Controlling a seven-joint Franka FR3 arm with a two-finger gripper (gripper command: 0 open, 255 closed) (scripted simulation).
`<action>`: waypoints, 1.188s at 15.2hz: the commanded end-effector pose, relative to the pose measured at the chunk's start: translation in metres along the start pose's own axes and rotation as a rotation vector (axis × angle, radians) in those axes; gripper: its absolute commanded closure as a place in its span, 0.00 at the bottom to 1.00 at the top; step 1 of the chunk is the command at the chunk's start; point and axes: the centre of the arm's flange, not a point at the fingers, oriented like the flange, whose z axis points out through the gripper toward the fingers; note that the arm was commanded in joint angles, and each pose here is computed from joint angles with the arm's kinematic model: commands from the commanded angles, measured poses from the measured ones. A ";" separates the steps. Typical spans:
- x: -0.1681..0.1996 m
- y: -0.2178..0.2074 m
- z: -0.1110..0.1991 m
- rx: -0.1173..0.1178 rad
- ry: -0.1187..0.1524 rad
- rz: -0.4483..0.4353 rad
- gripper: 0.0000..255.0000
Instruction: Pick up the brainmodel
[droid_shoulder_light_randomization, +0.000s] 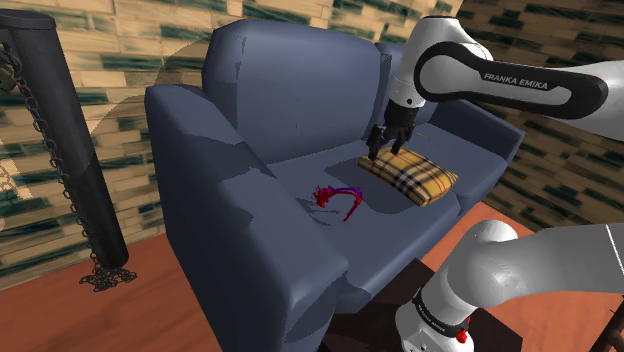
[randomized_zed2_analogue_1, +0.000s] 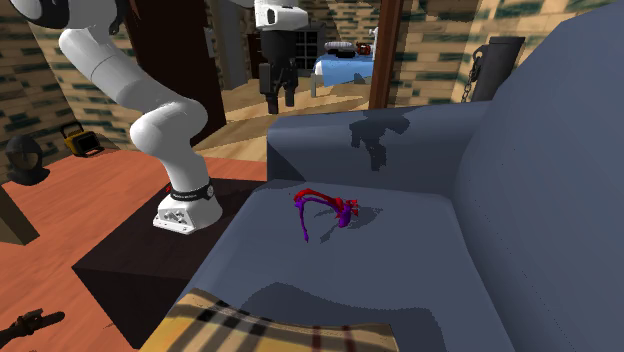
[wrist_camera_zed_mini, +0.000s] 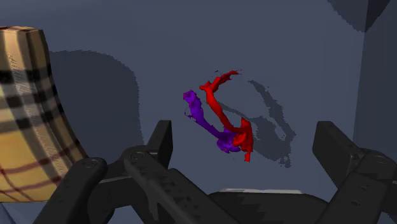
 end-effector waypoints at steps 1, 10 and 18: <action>0.000 0.000 0.000 0.000 0.000 0.000 0.00; 0.065 0.019 0.101 0.122 -0.001 0.000 0.00; 0.122 0.025 0.192 0.230 -0.001 0.000 0.00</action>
